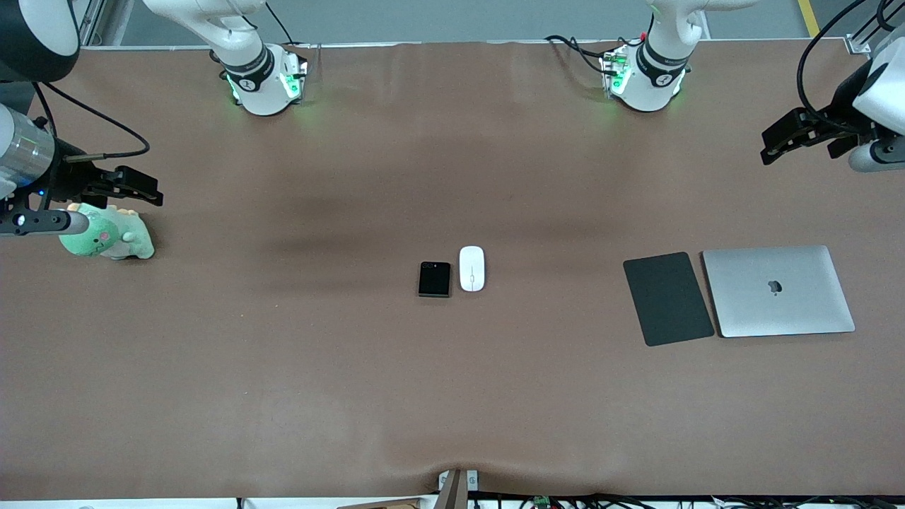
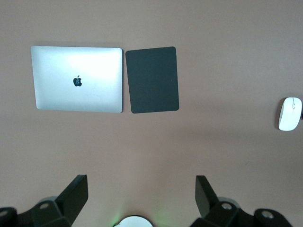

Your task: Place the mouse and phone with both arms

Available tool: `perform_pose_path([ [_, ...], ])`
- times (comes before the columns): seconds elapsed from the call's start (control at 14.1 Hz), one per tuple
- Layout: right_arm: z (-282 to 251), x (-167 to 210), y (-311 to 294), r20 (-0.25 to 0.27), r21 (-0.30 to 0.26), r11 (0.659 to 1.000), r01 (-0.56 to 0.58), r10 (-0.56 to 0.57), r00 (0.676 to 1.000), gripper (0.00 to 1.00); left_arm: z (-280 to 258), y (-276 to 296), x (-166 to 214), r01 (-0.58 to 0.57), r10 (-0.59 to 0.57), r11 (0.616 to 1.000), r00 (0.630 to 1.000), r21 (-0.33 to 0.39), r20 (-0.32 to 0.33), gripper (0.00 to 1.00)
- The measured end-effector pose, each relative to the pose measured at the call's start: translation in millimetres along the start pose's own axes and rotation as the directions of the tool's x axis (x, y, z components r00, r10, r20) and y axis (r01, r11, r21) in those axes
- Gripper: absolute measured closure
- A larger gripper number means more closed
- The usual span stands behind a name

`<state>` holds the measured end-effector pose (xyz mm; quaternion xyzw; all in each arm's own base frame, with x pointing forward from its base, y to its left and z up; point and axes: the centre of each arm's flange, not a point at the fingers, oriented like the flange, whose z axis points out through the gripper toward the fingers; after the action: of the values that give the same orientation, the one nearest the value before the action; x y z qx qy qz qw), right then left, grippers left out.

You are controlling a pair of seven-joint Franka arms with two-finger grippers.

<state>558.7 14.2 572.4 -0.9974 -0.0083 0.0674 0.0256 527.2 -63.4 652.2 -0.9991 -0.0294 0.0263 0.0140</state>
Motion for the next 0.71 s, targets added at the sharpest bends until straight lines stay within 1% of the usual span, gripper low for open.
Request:
perform_pose_path([
  [0.14, 0.0, 0.0, -0.2, 0.0, 0.0, 1.0, 0.0, 0.0, 1.0, 0.0, 13.7, 12.8, 7.4, -0.022, 0.022, 1.0, 0.999, 0.003, 0.024, 0.0],
  [0.36, 0.2, -0.1, -1.0, 0.001, 0.0, 1.0, 0.002, -0.002, 1.0, 0.0, 38.0, 48.8, 18.9, -0.075, 0.075, 0.997, 0.996, 0.003, 0.047, 0.0],
  [0.71, 0.8, -0.6, -7.6, 0.005, -0.002, 1.0, 0.014, -0.014, 1.0, 0.0, 87.0, 117.2, 31.8, -0.059, 0.06, 0.998, 0.996, -0.004, 0.065, 0.0],
])
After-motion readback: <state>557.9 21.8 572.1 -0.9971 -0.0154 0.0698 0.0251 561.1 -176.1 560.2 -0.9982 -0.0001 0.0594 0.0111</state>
